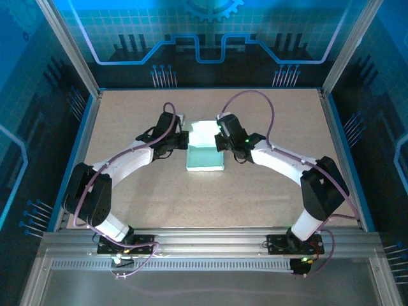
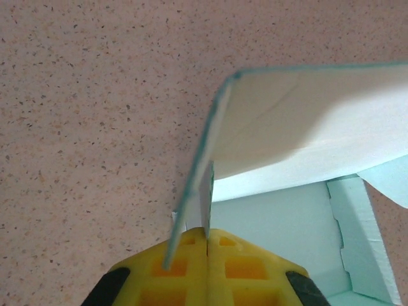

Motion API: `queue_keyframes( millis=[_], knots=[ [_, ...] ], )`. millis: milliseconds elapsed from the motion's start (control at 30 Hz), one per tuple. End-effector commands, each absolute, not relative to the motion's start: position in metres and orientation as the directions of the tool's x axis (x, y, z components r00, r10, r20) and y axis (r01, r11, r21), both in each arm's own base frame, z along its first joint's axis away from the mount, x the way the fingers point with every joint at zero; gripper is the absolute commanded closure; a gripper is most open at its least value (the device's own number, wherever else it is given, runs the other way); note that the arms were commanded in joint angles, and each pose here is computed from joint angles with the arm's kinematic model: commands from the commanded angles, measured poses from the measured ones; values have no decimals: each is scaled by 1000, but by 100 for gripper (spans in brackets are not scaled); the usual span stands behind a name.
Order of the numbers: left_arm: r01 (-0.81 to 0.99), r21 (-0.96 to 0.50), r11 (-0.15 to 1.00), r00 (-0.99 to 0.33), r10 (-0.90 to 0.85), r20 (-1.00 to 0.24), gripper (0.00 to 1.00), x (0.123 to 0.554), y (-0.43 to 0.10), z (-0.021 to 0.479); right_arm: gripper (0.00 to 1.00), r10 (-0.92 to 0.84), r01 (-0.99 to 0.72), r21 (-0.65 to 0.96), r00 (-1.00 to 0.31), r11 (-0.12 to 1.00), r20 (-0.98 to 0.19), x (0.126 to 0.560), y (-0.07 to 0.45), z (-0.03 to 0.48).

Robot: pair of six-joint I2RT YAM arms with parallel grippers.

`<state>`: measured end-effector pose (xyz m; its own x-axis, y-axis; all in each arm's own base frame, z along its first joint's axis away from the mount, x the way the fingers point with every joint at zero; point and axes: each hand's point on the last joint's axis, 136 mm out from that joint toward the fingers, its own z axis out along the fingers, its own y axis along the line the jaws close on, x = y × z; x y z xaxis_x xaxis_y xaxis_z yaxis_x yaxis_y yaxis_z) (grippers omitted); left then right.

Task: Fold the paper box

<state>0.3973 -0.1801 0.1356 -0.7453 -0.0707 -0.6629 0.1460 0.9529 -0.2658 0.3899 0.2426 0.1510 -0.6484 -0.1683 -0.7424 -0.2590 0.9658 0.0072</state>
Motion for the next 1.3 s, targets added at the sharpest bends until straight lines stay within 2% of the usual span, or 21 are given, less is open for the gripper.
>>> queue_keyframes(
  millis=[0, 400, 600, 733, 833, 1100, 1267],
  knots=[
    [169, -317, 933, -663, -130, -737, 100, 402, -197, 164, 100, -16, -196, 113, -556, 974, -831, 392, 258, 183],
    [147, -333, 931, -612, -179, -770, 100, 393, -207, 161, 100, 162, -50, 220, -525, 974, -836, 376, 252, 170],
    [158, -316, 935, -569, -175, -803, 100, 388, -210, 160, 94, 176, -54, 235, -506, 971, -845, 372, 252, 170],
    [179, -299, 937, -542, -160, -825, 100, 385, -212, 159, 83, 149, -94, 224, -498, 970, -854, 369, 253, 172],
    [174, -277, 945, -531, -147, -834, 100, 384, -209, 154, 67, 123, -130, 213, -493, 969, -861, 366, 254, 177],
    [182, -211, 960, -505, -92, -858, 100, 387, -204, 154, 34, 94, -193, 209, -477, 959, -874, 355, 241, 193],
    [195, -175, 965, -498, -56, -866, 100, 391, -206, 159, 26, 80, -212, 220, -523, 952, -849, 344, 221, 187]
  ],
)
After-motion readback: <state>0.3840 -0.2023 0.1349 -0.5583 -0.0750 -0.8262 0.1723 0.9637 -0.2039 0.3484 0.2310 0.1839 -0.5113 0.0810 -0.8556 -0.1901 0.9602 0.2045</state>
